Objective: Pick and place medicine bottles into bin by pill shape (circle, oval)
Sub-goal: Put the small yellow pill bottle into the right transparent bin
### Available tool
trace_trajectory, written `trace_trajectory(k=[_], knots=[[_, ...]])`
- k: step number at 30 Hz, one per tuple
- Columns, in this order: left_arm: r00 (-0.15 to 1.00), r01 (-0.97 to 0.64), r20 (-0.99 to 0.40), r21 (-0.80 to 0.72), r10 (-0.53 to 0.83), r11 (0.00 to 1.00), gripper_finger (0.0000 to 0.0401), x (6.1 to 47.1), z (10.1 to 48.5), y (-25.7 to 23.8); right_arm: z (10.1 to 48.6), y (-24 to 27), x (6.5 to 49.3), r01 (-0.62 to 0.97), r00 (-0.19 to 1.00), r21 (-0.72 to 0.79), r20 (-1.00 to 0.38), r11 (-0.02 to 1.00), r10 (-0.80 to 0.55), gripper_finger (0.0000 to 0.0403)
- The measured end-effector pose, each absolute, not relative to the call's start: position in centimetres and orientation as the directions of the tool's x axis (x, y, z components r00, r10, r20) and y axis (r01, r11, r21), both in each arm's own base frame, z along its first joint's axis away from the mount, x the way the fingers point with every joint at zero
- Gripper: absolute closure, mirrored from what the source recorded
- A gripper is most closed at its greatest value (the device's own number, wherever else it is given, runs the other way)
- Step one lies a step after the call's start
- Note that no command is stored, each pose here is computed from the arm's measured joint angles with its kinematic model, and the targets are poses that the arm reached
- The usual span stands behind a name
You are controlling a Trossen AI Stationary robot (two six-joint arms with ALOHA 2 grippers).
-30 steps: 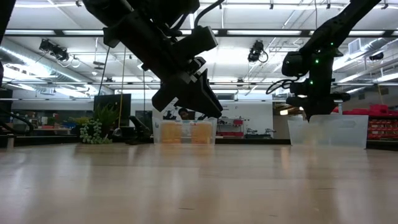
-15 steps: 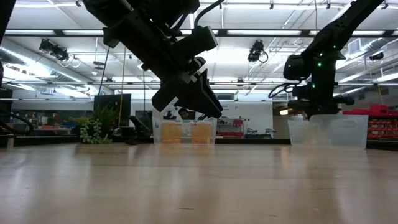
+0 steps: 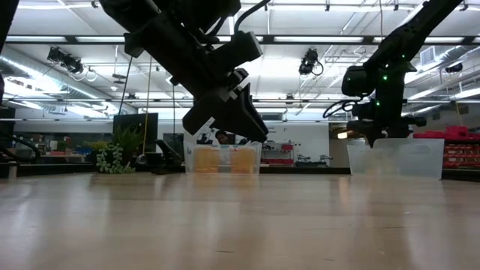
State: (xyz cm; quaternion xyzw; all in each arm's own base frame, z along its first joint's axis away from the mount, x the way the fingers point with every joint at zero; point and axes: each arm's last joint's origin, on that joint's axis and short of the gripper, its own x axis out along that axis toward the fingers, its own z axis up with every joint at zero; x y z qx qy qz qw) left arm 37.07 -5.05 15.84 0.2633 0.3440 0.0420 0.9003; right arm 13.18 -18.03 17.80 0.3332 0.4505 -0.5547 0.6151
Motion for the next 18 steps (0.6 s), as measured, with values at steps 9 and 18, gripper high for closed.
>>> trace_trajectory(k=[9,18], knots=[[0.751,0.158,-0.602,0.564,0.272,0.81,0.0298,36.9,16.3,-4.3,20.1,-18.4,13.4,0.976,0.001,-0.097,-0.891,0.193,-0.454,0.0174],[0.75,0.229,-0.646,0.456,0.142,0.86,0.0318,36.0,18.0,-4.0,23.8,-14.8,14.4,0.944,0.139,-0.07,-0.801,0.322,-0.582,0.0173]])
